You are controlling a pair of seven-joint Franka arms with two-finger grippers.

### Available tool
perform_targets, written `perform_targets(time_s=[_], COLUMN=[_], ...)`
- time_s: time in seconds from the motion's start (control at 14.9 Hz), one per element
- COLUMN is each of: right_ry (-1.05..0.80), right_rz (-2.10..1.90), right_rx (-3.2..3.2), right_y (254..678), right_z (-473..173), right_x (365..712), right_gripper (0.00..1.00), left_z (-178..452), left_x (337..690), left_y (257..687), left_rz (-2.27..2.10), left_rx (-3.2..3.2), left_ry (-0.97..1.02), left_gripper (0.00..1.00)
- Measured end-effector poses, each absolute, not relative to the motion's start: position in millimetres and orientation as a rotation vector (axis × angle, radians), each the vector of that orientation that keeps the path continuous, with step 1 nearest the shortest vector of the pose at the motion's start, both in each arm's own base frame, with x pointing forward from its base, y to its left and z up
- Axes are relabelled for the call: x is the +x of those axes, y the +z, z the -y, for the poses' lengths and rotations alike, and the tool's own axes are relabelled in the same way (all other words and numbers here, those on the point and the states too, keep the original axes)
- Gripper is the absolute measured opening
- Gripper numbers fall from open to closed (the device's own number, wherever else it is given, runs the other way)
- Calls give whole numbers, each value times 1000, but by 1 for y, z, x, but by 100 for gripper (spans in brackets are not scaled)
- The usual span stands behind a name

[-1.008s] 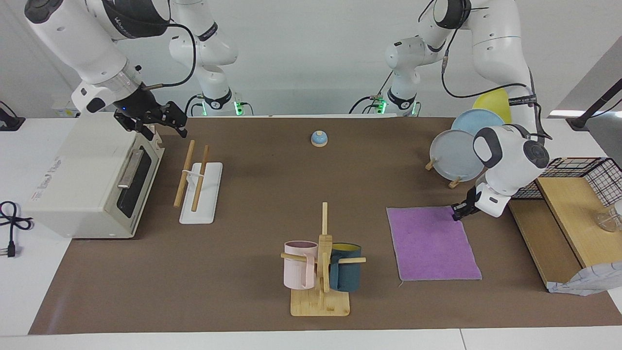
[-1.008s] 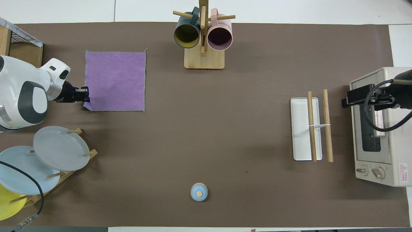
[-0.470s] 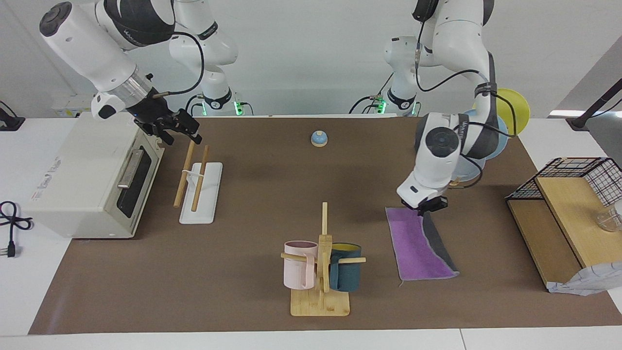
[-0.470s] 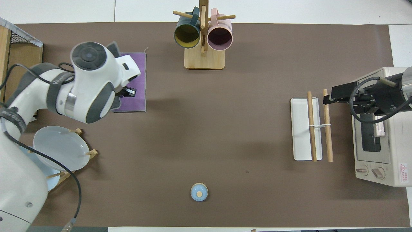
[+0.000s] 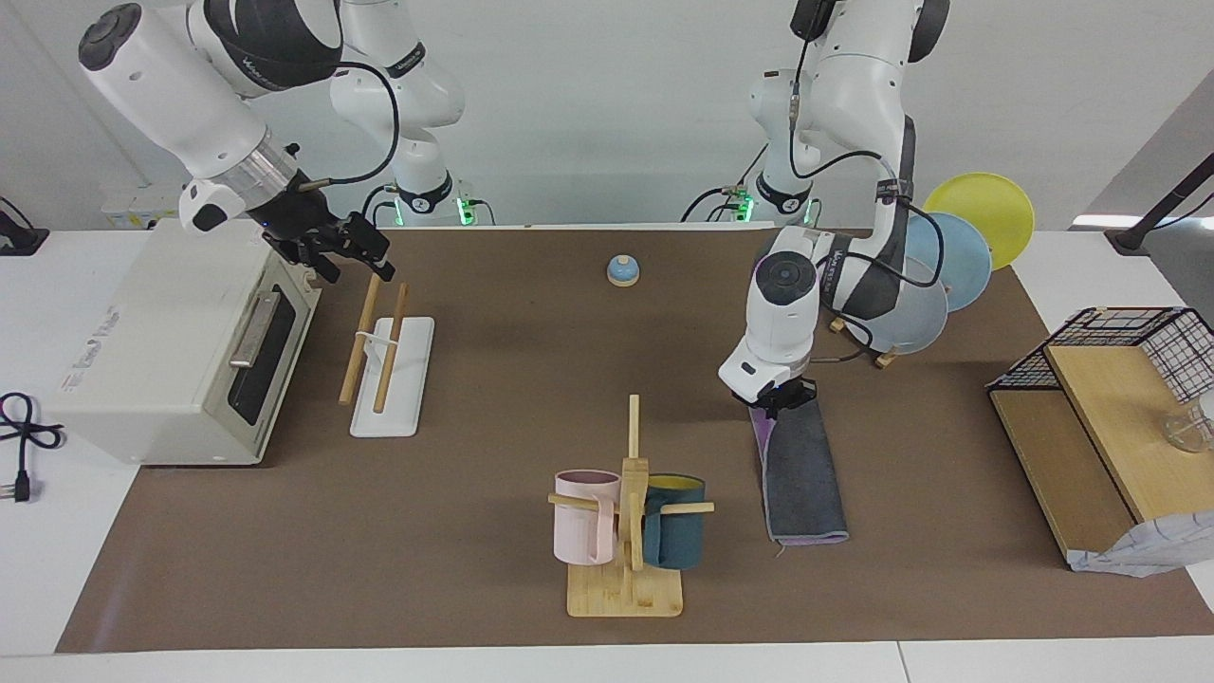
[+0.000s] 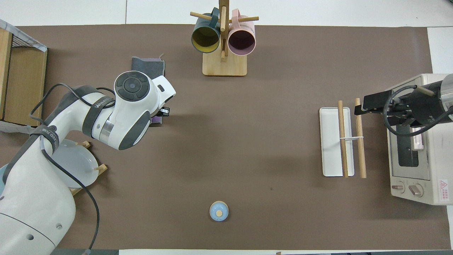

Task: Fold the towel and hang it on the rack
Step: 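Grasp the towel edge with the left gripper and fold it over, then lift the folded towel with the left gripper while the right gripper approaches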

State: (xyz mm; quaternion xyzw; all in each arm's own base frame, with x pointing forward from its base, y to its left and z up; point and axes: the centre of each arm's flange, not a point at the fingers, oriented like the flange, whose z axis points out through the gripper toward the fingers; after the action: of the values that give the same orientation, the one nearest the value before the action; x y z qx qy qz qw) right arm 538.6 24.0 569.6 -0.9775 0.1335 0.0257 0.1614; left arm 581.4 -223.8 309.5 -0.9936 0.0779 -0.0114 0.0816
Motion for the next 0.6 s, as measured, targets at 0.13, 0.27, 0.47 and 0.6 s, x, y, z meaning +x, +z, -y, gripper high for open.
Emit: perform_targets(time_s=[0.13,0.27,0.47,0.6], right_ry=[58,64,104,111], right_rz=[-410,-435,-553,-630], right_rx=[-2789,-2774,-2662,-2627], right_y=[566,559,545,537], right_z=[-39,-55,-78,-98], right_x=[539,537,536,535], right_gripper=[100,100,100,100], left_z=[201,170,116,91], left_x=[590,600,612,616], left_y=[323,346,369,367], left_rz=[-143,-91,-48,-26], left_rx=[-3019,-3099,-3182,-3218], left_ry=[-30,-18,-12,-9], left_gripper=[42,63,96,100])
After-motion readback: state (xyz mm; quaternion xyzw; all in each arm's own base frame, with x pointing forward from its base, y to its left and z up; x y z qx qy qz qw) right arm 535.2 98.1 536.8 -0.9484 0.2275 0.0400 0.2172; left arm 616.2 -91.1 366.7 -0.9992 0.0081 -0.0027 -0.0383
